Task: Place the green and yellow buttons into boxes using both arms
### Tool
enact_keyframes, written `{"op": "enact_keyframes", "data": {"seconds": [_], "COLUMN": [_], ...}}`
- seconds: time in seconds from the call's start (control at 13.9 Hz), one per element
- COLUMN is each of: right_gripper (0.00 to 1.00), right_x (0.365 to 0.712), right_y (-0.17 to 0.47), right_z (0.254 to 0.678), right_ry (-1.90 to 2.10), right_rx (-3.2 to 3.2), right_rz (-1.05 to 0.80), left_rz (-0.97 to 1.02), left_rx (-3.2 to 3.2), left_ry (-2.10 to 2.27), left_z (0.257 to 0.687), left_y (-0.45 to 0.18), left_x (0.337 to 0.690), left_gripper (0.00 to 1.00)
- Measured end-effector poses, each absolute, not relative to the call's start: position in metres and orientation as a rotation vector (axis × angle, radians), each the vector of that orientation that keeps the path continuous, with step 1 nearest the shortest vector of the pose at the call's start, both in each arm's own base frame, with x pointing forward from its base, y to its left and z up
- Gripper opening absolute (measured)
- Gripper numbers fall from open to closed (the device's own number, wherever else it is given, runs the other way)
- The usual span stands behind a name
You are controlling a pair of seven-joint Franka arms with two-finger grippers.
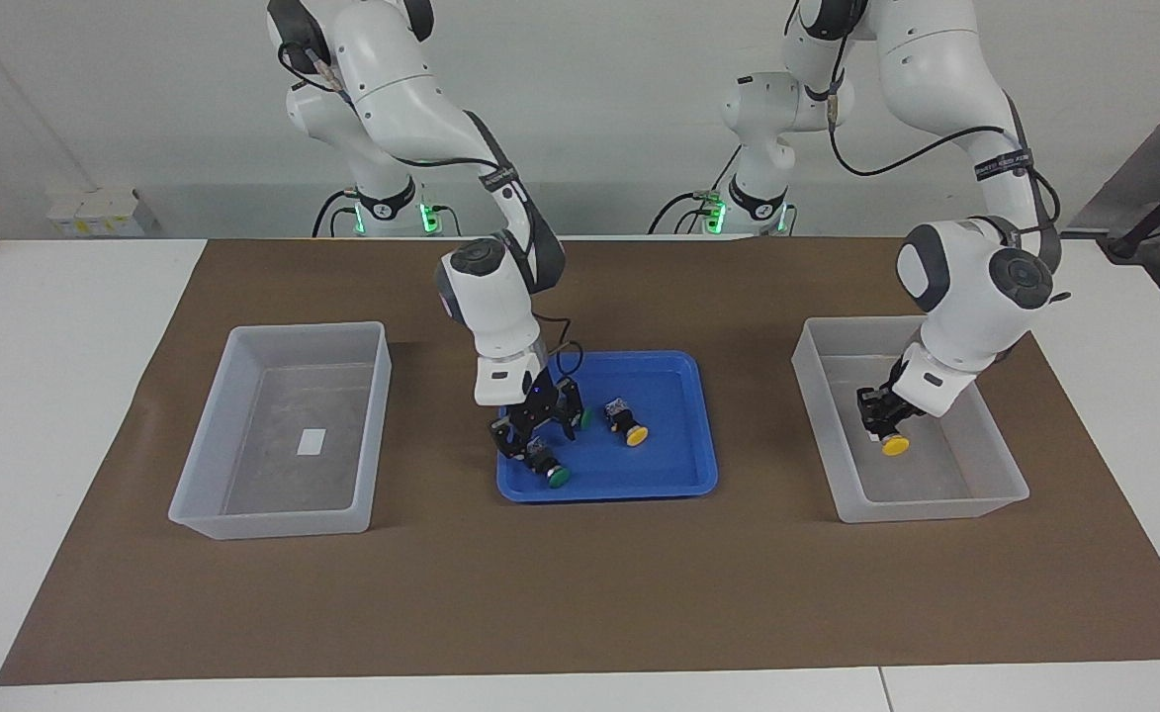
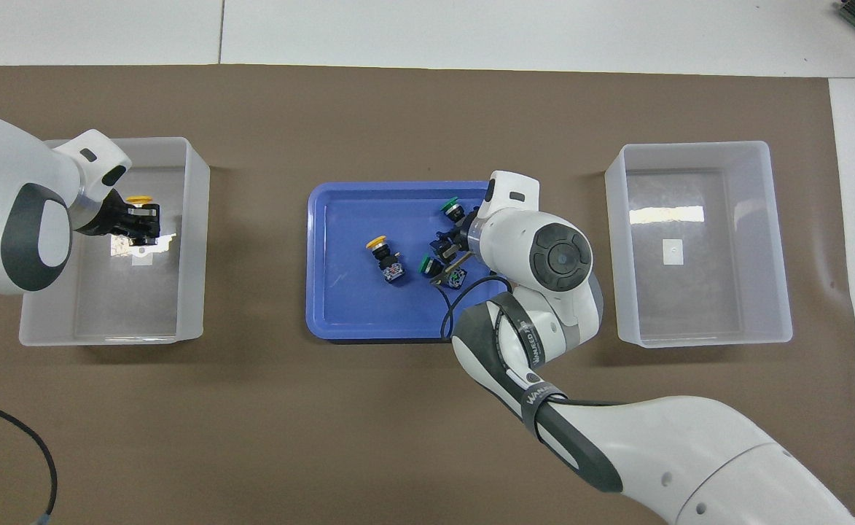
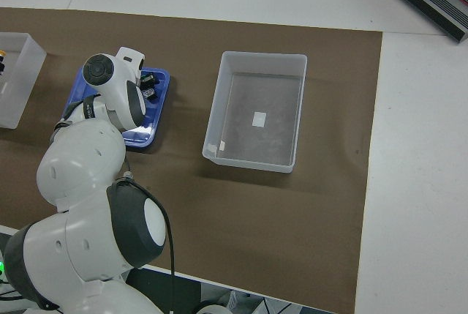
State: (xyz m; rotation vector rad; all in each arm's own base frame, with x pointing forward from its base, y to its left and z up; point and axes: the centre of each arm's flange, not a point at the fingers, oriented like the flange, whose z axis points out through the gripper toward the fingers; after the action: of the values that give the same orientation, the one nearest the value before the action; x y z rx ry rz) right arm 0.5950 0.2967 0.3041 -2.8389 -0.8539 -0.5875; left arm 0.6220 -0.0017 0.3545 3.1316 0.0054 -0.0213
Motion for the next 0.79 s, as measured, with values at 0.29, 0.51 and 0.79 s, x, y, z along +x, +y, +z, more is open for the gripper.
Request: {"op": "enact_keyframes", "data": {"seconds": [0.29, 0.51, 0.79], "right_gripper": [0.64, 0.41, 0.40], "right_x": [0.591, 0.590, 0.601], "right_y": [0.297, 0.297, 0.278], "right_z": [0.297, 0.297, 0.341], "right_ry": [-0.862, -0.869, -0.790], "right_rx": [-2.844, -2.842, -2.850], "right_rz": [-0.565, -0.568, -0.642], "left_rz": [-0.012, 0.001, 0.001], "left_rx": [3.132, 3.131, 3.158], "left_ry": [0.005, -0.003, -0.039], "left_z": [0.353, 0.367, 0.391], "left_y": [-0.002, -0.003, -0.005], "left_x": [0.620, 0.624, 0.631], "left_gripper": [0.33, 0.49, 0.74]}}
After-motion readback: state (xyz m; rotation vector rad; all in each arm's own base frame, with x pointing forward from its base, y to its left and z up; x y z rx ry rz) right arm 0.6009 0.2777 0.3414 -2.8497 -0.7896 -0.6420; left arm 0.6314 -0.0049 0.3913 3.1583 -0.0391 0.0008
